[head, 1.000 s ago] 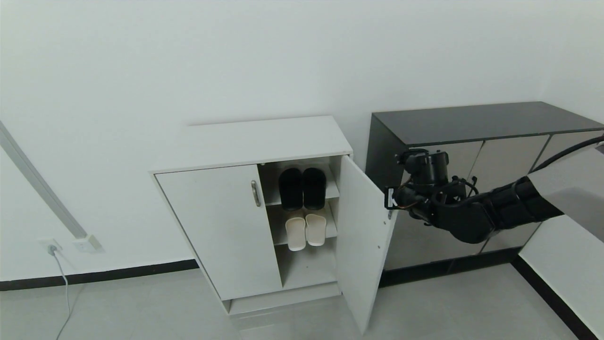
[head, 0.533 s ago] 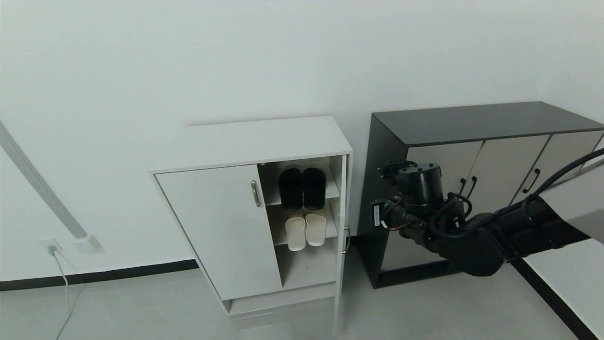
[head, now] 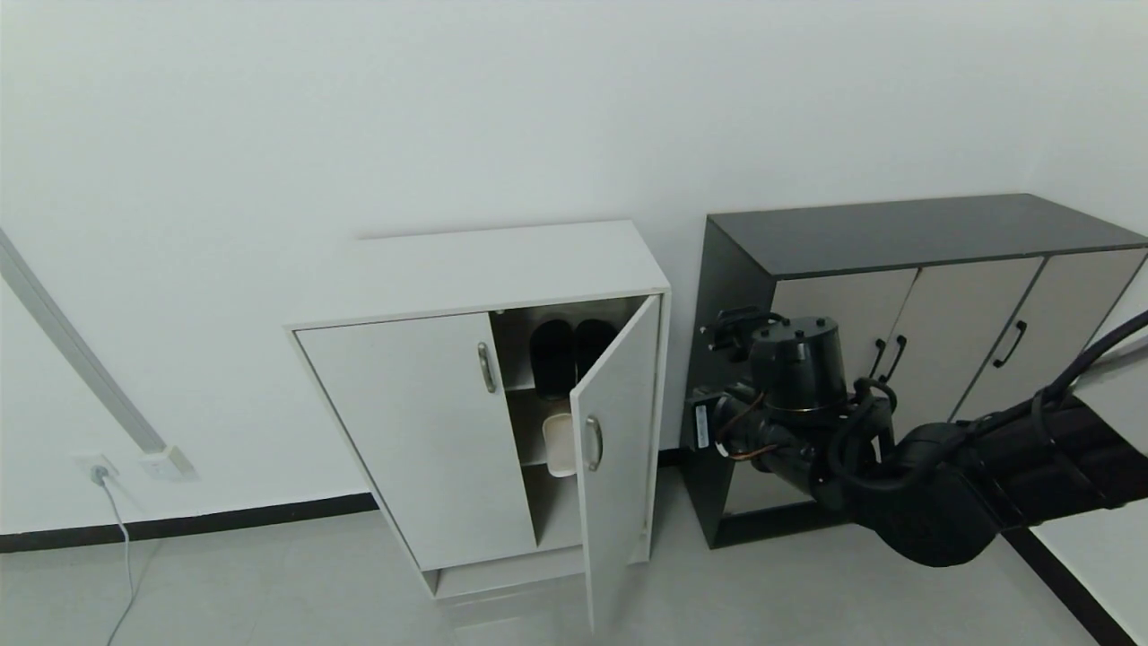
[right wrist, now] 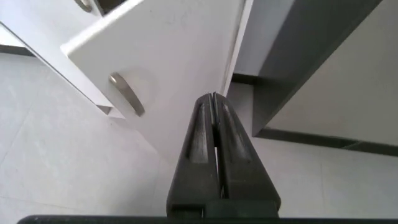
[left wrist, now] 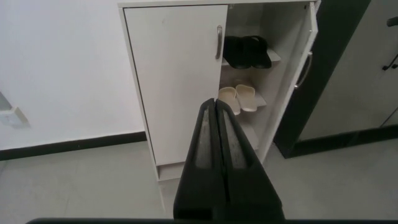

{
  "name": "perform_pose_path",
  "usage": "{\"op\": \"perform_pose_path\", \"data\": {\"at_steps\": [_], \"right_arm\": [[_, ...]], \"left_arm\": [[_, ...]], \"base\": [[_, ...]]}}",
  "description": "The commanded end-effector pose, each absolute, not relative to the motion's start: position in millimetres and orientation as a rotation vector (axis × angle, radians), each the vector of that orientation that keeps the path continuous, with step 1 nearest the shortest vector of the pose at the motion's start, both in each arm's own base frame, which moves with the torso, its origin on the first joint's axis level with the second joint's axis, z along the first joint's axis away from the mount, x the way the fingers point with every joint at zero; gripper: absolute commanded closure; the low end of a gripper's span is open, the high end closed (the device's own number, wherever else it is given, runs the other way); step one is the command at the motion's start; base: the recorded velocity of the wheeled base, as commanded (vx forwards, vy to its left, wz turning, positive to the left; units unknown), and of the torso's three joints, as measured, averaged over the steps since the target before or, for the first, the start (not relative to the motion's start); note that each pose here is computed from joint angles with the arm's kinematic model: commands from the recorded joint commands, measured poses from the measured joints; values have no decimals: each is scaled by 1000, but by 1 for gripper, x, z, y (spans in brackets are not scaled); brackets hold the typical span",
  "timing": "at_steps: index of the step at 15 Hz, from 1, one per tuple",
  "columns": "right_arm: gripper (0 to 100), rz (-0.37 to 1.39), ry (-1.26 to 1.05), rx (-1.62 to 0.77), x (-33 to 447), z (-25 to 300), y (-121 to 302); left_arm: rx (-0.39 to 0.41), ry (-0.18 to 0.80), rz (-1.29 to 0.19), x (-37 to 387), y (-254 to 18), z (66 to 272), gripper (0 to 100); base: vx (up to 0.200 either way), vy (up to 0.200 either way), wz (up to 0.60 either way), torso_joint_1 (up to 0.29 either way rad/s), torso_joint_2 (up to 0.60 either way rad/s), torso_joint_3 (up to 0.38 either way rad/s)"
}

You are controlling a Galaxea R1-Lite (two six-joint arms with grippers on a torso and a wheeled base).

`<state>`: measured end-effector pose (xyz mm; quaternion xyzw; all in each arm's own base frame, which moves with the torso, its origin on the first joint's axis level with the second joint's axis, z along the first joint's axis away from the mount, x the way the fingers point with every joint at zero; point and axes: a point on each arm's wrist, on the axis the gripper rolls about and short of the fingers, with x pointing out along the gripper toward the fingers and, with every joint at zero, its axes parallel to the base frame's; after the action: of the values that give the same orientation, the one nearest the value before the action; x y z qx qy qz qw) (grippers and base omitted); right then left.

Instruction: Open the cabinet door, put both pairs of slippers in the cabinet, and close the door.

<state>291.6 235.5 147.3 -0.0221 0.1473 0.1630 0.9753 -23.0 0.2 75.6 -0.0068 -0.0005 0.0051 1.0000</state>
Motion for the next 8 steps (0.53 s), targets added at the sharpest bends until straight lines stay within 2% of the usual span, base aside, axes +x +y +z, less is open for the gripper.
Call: {"op": "perform_pose_path", "data": {"at_steps": [1, 4, 8], "right_arm": [[100, 337, 300, -45, 288, 147, 236], [100, 337, 301, -44, 288, 146, 234], [100, 327, 272, -41, 290, 147, 230]], "left_arm": [[-14, 0, 11, -23, 0, 76, 100], [-15, 0, 11, -23, 0, 76, 100], [-15, 0, 11, -23, 0, 76, 100]], "base": [[0, 0, 600, 2, 2, 12], [0, 0, 600, 4, 6, 2], [0, 0, 0, 0, 0, 0]]}}
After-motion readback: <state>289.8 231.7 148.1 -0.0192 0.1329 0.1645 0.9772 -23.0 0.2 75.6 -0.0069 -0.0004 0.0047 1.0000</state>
